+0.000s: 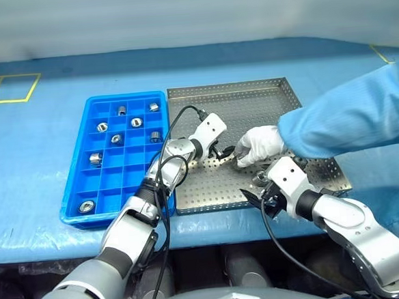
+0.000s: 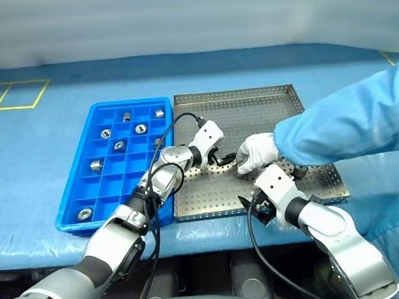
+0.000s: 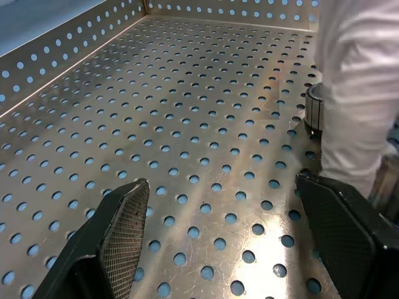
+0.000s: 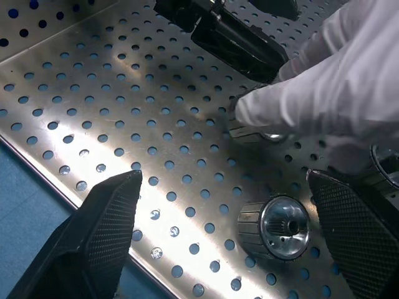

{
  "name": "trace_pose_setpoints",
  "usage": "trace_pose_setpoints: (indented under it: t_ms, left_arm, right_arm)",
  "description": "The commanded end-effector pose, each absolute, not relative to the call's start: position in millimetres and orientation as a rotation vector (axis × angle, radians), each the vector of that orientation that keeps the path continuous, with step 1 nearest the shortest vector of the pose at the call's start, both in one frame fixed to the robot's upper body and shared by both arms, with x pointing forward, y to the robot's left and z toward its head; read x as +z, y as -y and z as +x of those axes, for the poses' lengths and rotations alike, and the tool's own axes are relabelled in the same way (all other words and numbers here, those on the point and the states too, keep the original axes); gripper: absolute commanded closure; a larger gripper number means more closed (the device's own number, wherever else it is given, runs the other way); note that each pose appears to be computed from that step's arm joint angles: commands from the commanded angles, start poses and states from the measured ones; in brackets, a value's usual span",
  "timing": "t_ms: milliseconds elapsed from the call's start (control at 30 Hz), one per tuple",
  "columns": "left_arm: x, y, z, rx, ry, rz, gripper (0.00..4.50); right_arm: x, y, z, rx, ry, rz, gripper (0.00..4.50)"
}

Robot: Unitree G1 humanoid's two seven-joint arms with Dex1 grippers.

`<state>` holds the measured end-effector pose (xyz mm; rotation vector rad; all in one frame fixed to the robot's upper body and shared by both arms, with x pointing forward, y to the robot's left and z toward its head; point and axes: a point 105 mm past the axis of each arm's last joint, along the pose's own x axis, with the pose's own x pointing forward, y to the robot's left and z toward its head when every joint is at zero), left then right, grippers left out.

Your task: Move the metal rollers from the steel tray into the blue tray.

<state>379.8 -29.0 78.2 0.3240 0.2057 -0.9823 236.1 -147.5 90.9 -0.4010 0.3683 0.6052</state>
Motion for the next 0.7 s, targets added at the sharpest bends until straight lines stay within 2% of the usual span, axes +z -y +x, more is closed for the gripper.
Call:
trace_pose_setpoints:
  t_ms: [33, 233, 367, 467, 700]
  left_arm:
    - [101, 34, 382, -0.991, -0.120, 0.312, 0.43]
    - [115, 33, 376, -1.031, -0.077, 0.259, 0.43]
    - [119, 38, 351, -1.184, -0.062, 0.228, 0.43]
    - [109, 39, 338, -1.252, -0.098, 0.263, 0.43]
    - [86, 45, 328, -1.290, -0.179, 0.323, 0.43]
  right_arm:
    - [100, 147, 239, 0.598, -0.328, -0.412, 0.00]
    - [99, 149, 240, 0.589, -0.332, -0.411, 0.00]
    - [100, 148, 240, 0.598, -0.329, -0.411, 0.00]
    - [99, 148, 241, 0.598, -0.329, -0.412, 0.00]
    - [98, 146, 240, 0.603, -0.332, -0.410, 0.00]
